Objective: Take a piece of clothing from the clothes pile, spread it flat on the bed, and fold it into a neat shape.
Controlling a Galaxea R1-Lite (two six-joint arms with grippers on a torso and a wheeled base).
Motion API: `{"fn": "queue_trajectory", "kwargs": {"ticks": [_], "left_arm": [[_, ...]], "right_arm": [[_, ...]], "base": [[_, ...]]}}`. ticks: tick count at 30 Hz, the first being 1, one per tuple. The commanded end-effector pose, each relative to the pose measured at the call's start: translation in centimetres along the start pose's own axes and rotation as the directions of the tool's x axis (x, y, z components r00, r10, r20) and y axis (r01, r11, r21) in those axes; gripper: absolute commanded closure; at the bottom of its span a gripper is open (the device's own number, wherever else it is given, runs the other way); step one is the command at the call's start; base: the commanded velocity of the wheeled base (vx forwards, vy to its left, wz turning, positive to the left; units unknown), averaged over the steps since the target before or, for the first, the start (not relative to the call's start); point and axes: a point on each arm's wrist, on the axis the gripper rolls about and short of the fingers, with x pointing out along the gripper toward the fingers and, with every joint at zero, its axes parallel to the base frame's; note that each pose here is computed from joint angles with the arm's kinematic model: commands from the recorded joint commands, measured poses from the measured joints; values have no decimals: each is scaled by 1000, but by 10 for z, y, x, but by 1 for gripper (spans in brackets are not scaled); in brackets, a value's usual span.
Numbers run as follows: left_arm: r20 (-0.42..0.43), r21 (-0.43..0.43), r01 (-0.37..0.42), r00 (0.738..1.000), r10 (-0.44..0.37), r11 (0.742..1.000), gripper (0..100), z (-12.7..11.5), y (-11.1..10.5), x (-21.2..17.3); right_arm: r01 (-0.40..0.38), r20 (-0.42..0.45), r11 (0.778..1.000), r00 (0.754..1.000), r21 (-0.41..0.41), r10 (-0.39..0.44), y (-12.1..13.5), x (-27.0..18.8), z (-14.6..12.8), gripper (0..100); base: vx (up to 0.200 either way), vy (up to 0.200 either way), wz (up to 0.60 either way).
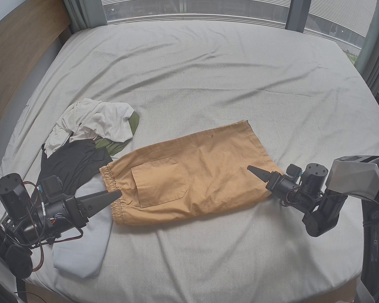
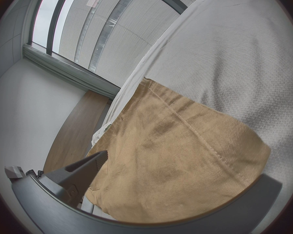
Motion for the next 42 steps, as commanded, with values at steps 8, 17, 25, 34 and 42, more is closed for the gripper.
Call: {"fn": "queue_trajectory", "kwargs": {"ticks": [8,17,25,34,42], "left_arm": [[-2,-1,0,1000,0,1000,0,0,0,0],[-6,-4,3,1000,-3,1000,0,-2,-1,0],[-16,-13,0,1000,0,1000,0,-4,0,0],[-34,-22,4,999,-5,1000,0,-7,0,4],[-54,-32,4,999,-6,999,0,-12,0,4]], "right_arm": [[11,-19,1000,1000,11,-10,-4,0,-6,100],[22,-73,1000,997,-9,-23,11,-15,-16,100],[97,-123,989,986,-109,-110,15,-44,-30,100],[134,-102,985,984,-109,-146,26,-63,-24,100],[218,-77,971,971,-98,-225,20,-76,-22,100]], "base": [[0,0,0],[0,0,0],[0,0,0],[0,0,0],[0,0,0]]}}
